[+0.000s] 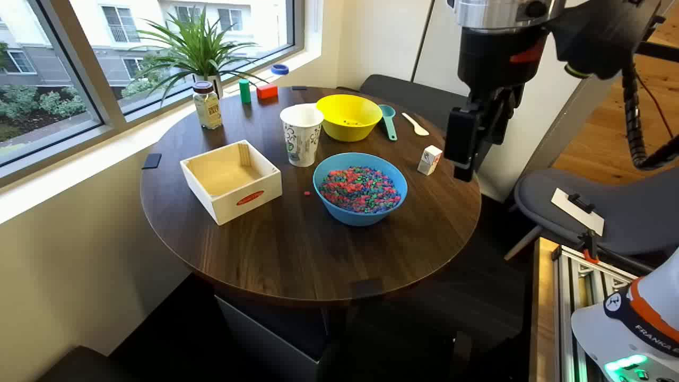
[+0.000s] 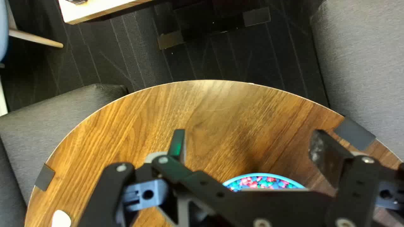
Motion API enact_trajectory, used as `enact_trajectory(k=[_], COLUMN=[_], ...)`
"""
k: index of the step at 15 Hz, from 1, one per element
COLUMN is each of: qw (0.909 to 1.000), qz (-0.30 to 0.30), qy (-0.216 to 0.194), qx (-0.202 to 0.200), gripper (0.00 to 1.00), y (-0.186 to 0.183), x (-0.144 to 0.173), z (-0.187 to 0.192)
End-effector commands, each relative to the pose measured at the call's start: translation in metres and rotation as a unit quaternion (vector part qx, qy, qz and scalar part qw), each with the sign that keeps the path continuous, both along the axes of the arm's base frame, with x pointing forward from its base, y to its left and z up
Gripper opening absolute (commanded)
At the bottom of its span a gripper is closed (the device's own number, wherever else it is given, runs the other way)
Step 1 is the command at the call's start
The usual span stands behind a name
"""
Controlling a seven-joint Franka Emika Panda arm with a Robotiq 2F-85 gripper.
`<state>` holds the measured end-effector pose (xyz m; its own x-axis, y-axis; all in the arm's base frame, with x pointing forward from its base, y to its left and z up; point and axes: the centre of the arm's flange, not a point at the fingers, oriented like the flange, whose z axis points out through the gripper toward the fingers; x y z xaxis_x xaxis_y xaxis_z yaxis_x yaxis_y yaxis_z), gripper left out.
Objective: Put the top block on the table at the left, the put the right block on the left block
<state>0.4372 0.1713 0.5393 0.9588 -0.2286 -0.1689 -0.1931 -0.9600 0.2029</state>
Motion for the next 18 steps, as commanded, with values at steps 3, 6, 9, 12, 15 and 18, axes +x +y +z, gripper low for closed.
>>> enact_trajectory(k=[3,6,9,12,15,18], qw=[1.0000,1.0000,0.9981,0.9949,0.9899,0.9851], qz=[0.000,0.000,-0.041,-0.048,-0.041,-0.034], qy=[0.000,0.000,-0.045,-0.088,-0.136,-0.168], qx=[0.000,0.000,-0.006,0.010,0.005,0.015], gripper=[1.00,1.00,1.00,1.00,1.00,1.00], y=[0.000,0.000,-0.031,-0.059,-0.080,-0.098], x=[0.000,0.000,-0.002,-0.001,0.002,0.002], z=[0.000,0.000,-0.001,-0.006,-0.019,-0.038])
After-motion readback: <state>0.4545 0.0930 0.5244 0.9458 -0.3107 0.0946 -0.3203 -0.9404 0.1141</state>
